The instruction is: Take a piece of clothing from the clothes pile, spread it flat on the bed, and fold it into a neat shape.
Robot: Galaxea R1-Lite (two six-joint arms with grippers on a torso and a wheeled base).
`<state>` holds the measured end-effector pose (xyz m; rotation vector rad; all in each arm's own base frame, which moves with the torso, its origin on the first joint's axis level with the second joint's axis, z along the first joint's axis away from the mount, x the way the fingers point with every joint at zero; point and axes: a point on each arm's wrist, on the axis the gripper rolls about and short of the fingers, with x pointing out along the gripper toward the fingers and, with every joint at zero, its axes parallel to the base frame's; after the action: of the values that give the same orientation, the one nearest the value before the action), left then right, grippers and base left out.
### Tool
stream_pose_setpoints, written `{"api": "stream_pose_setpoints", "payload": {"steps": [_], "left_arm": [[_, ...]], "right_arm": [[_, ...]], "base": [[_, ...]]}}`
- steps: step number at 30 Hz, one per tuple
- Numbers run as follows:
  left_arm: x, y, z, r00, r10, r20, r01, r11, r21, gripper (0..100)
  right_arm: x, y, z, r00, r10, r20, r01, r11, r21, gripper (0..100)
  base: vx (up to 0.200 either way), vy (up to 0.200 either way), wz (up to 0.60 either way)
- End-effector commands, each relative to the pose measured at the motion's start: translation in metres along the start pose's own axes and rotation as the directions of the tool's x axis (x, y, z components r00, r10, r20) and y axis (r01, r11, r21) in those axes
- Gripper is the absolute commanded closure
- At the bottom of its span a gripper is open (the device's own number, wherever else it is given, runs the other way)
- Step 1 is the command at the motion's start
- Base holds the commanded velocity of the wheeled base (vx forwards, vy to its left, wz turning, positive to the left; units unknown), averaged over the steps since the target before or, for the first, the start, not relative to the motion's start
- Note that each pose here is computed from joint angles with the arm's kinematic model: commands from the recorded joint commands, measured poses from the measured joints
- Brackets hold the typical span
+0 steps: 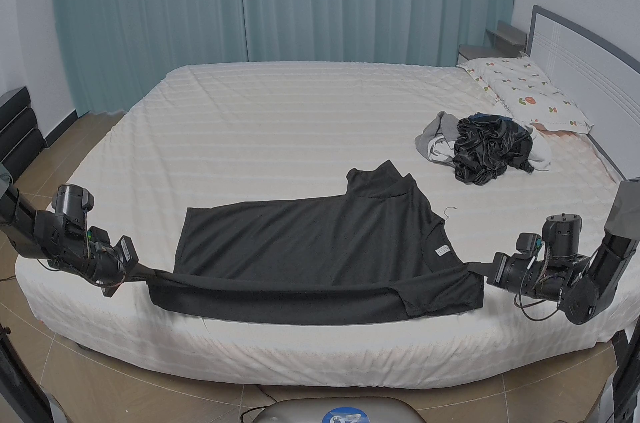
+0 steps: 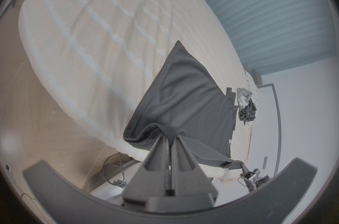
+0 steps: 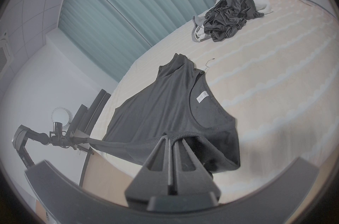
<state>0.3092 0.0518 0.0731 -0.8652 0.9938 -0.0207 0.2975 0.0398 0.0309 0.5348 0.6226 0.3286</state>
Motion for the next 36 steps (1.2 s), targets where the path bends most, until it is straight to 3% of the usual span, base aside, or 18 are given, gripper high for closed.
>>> {"api": "stream_pose_setpoints", "payload": {"steps": [1,12,21,27,36], "left_arm": [[0.018,0.006,0.005,1.0,0.003,-0.012,-0.003,0.999,-0.042,100],[0.042,0.013,0.019,1.0,0.006,0.017,-0.004,0.992,-0.13,100],[0.062,0.006,0.02,0.998,0.011,0.057,-0.003,0.989,-0.146,100],[0.075,0.005,0.02,0.995,0.064,0.079,-0.052,0.988,-0.146,100],[0.082,0.005,0.022,0.991,0.061,0.122,-0.045,0.991,-0.127,100]], "right_arm": [[0.02,-0.008,-0.001,1.0,-0.018,-0.021,0.018,1.0,0.007,100],[0.048,-0.021,-0.003,0.999,-0.049,0.008,0.049,0.999,0.003,100],[0.059,-0.023,0.002,0.997,-0.059,0.051,0.058,0.998,0.014,100],[0.065,-0.029,-0.004,0.997,-0.056,0.056,0.055,0.998,0.021,100],[0.077,-0.039,-0.014,0.994,-0.064,0.084,0.062,0.998,0.02,100]], "base": [[0.0,0.0,0.0],[0.0,0.0,0.0],[0.0,0.0,0.0],[0.0,0.0,0.0],[0.0,0.0,0.0]]}}
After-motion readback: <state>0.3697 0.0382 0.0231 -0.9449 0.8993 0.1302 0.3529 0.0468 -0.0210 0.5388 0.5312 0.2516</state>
